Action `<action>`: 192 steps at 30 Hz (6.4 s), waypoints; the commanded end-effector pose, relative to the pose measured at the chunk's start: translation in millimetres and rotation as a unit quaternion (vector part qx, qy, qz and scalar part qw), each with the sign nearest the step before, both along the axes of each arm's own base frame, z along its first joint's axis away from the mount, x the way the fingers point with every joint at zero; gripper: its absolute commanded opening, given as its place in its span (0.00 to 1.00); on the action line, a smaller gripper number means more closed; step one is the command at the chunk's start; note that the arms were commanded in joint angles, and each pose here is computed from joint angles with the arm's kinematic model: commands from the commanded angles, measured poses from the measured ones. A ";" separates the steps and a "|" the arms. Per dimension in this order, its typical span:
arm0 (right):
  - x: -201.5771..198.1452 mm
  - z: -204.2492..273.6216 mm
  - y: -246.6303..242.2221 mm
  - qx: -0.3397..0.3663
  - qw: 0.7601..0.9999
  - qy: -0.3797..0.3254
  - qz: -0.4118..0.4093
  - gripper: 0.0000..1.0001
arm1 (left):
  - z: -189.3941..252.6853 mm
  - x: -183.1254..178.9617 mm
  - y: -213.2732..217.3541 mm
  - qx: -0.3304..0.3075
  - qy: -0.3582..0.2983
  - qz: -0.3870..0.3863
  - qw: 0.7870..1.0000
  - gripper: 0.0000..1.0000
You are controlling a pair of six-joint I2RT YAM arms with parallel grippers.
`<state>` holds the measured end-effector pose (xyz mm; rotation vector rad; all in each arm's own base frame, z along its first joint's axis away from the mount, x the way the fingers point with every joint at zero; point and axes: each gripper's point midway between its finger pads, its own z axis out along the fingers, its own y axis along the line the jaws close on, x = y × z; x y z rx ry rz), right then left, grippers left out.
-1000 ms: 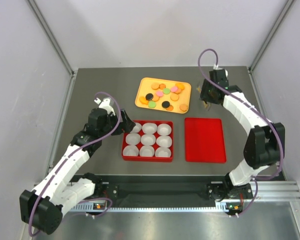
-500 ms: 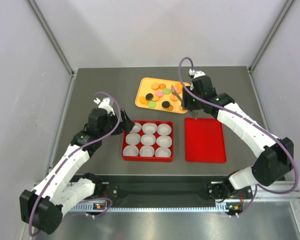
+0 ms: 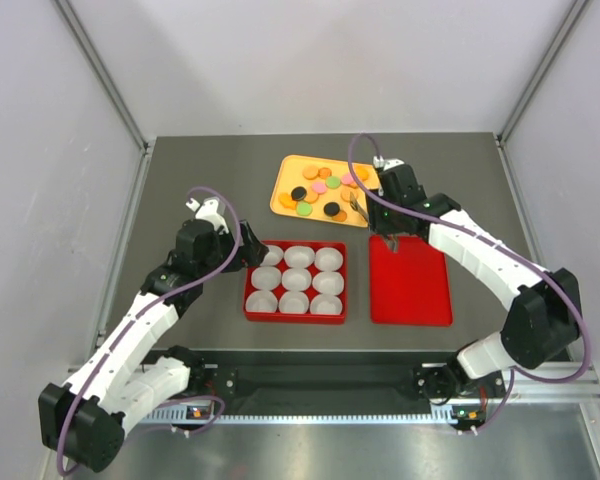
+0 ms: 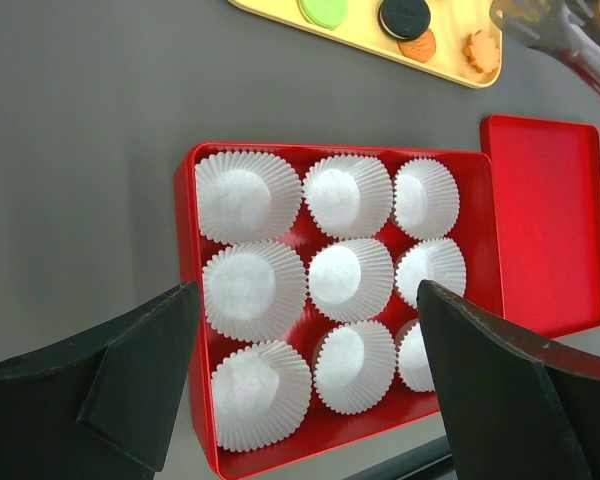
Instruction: Pack the cookies
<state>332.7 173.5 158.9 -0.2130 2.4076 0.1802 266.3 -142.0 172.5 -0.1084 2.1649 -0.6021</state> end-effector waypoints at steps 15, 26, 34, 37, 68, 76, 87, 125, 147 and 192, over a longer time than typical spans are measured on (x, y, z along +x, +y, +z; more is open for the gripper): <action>9.7 -27.0 -0.6 -0.035 0.999 0.010 0.004 0.47 | 7.3 3.9 -4.6 -0.004 -0.022 -0.010 1.000 0.94; 16.5 -31.8 -9.1 -0.043 0.999 0.008 -0.012 0.47 | 4.7 4.8 -6.2 -0.003 -0.016 -0.013 1.000 0.94; 17.9 -39.4 -10.0 -0.037 0.999 0.021 -0.009 0.47 | 5.2 5.7 -5.7 -0.003 -0.017 -0.011 1.000 0.94; 18.0 -39.4 -12.0 -0.035 0.999 0.022 -0.011 0.47 | 4.5 5.3 -6.1 -0.003 -0.016 -0.012 1.000 0.94; 10.8 -47.3 -11.3 -0.003 0.999 0.046 -0.008 0.38 | 6.5 5.7 -7.0 -0.004 -0.016 -0.014 1.000 0.94; 16.2 -26.8 -4.7 0.015 0.999 0.032 -0.002 0.29 | 13.7 7.9 -7.6 -0.006 -0.023 -0.014 1.000 0.94; 30.4 19.1 1.4 0.036 0.999 -0.011 -0.005 0.29 | 21.4 11.2 -5.6 -0.001 -0.028 -0.008 1.000 0.94; -98.7 24.6 212.0 0.081 0.966 -0.004 0.244 0.27 | 68.3 28.6 76.2 0.111 -0.055 0.162 0.979 0.98; -92.9 17.3 212.8 0.066 0.969 -0.008 0.237 0.45 | 61.2 21.3 71.6 0.101 -0.060 0.139 0.983 0.98; 43.7 6.6 75.2 -0.048 0.997 -0.035 0.042 0.46 | 52.6 16.4 67.4 0.092 -0.057 0.120 0.987 0.98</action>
